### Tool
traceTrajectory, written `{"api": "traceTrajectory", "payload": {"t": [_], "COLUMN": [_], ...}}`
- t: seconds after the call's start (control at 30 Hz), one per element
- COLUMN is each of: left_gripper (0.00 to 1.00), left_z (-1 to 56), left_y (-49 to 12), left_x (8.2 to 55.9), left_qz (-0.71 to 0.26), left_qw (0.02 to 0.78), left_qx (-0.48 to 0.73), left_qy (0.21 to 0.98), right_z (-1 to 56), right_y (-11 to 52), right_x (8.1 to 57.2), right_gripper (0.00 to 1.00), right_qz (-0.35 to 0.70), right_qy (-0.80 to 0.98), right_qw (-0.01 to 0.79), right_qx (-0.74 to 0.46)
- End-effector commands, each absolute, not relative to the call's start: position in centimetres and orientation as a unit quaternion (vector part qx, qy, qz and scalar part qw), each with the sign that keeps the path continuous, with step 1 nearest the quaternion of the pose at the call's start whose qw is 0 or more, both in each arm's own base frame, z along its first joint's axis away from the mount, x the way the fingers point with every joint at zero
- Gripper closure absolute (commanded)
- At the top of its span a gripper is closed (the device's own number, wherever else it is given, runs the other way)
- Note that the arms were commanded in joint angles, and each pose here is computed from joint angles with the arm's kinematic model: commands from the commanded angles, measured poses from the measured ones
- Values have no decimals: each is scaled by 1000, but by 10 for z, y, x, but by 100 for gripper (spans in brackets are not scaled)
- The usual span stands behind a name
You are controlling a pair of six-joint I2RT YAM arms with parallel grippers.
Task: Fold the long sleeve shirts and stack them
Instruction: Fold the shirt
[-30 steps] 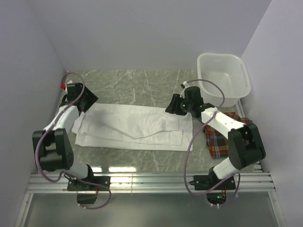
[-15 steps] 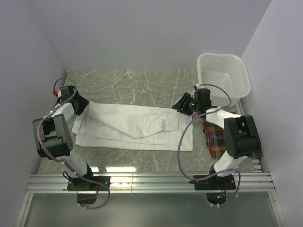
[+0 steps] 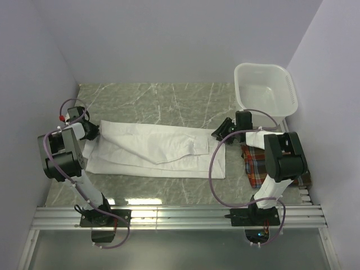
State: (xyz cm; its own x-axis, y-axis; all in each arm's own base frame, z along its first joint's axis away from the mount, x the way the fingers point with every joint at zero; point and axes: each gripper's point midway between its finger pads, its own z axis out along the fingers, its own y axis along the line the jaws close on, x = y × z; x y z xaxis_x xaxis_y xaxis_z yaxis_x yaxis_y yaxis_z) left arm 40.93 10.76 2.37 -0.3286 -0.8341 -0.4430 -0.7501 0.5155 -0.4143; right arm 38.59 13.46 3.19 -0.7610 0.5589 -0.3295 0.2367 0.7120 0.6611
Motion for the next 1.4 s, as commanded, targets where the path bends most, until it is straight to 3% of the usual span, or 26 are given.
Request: {"api": "traceTrajectory", "payload": {"t": [0.0,0.23,0.5,0.67,0.83,0.9,1.0,1.37], "left_gripper": [91,86,65,61,70,82,89,94], "left_z": [4,21,102,139,127,111,101,35], "left_y": [138,140,131,112,84,73,64,82], "left_x": [387,398,410,426,450,459,471,492], "left_qz": [-9,-30,-82,-117,-165,-177,-191,-141], "left_qw": [283,296,385,426,410,389,382,339], "left_qx": [-520,-506,-486,-441,-413,-409,-401,-418], "left_qy": [806,810,780,781,796,806,810,831], "right_z": [16,25,67,109,113,112,106,52], "right_y": [114,105,109,143,177,179,183,161], "right_x": [381,387,394,401,410,415,422,424], "right_gripper": [53,53,53,53,53,53,54,54], "right_qz": [260,231,234,293,346,353,359,311], "right_qy": [892,894,891,874,862,858,856,872], "right_qw": [258,270,324,358,347,345,343,301], "right_qx": [264,274,213,149,131,142,146,230]}}
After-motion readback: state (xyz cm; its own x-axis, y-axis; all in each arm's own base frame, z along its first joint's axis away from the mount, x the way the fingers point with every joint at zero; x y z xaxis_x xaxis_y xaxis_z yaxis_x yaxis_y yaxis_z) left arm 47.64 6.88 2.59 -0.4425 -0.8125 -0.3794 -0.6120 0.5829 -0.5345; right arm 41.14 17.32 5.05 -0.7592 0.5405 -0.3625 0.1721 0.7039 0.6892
